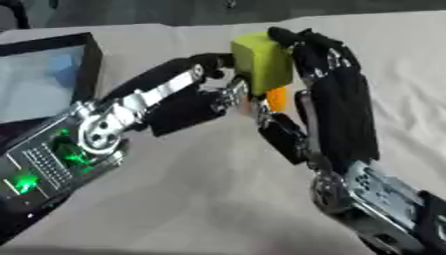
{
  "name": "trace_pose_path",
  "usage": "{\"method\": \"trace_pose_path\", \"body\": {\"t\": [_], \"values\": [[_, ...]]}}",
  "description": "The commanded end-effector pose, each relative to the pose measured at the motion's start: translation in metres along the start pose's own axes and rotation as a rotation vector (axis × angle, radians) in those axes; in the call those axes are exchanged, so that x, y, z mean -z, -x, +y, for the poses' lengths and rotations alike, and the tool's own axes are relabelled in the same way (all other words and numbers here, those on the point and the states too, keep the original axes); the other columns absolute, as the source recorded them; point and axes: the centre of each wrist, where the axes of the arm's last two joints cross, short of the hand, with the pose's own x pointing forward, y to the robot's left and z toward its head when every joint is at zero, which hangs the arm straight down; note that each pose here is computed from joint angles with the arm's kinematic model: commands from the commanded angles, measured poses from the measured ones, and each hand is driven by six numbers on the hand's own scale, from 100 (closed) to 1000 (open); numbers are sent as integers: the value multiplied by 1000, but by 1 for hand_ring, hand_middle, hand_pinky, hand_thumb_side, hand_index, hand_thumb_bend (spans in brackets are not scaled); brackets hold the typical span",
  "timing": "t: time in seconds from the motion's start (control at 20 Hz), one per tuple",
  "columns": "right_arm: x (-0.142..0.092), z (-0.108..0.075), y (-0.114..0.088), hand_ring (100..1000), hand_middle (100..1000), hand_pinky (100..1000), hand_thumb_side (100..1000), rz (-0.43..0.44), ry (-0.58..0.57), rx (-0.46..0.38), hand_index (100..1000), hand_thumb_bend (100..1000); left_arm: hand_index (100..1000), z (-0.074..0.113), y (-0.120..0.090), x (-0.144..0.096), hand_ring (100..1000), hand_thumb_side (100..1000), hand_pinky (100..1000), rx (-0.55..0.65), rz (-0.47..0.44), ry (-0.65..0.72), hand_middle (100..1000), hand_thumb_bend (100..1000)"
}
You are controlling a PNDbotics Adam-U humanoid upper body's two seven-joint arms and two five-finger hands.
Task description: Pick up the objects with one hand, pass them to the other hand, and then place them into the box on the other side of the table.
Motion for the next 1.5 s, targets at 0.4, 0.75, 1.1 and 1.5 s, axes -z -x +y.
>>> {"method": "trace_pose_path", "body": {"t": [0.4,0.75,1.1,1.5], "values": [[7,-8,-2,630,582,757,100,44,152,-68,557,100,969,3,-9,-2,964,1000,1000,18,-52,43,951,118],[9,-8,-3,628,580,759,100,29,146,-85,555,100,968,3,-11,-1,963,1000,1000,17,-48,50,950,124],[10,-9,-4,618,583,758,100,12,143,-101,557,100,965,2,-14,0,965,1000,1000,19,-65,71,950,159],[13,-10,-6,612,588,761,100,-36,106,-151,564,100,966,1,-17,1,966,1000,1000,27,-74,93,951,272]]}}
